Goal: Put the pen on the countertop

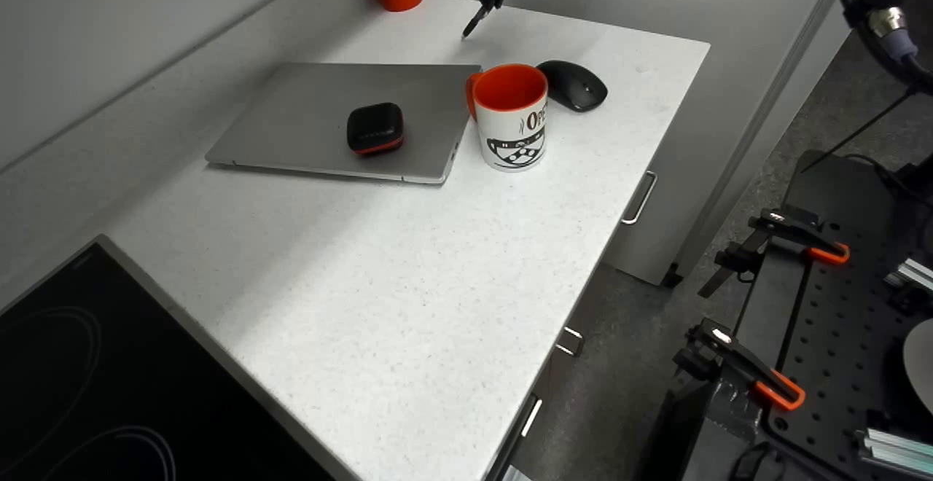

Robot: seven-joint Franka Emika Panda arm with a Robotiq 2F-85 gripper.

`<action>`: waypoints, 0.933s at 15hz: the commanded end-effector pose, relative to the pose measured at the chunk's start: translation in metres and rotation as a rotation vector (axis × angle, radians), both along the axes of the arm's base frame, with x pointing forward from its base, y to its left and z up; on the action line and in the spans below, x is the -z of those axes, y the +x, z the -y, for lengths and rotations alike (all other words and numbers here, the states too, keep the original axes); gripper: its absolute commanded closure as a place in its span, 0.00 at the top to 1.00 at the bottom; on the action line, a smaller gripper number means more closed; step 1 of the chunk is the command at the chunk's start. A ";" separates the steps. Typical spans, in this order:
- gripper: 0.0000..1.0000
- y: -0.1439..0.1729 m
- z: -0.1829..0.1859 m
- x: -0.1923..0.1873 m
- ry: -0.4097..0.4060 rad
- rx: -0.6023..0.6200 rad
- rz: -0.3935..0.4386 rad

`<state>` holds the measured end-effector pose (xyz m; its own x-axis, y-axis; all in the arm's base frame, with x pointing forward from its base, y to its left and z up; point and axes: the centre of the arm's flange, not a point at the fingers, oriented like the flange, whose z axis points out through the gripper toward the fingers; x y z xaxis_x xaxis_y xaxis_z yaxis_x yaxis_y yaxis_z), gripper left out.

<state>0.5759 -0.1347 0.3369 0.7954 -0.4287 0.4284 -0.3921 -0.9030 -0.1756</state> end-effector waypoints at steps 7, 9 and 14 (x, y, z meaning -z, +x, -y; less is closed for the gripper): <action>0.26 0.008 0.027 0.018 0.110 -0.018 -0.286; 0.35 0.009 0.028 0.012 0.130 -0.026 -0.286; 0.78 0.013 0.026 -0.008 0.130 -0.029 -0.243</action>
<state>0.5807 -0.1582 0.3297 0.8848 -0.4359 0.1647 -0.4087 -0.8957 -0.1750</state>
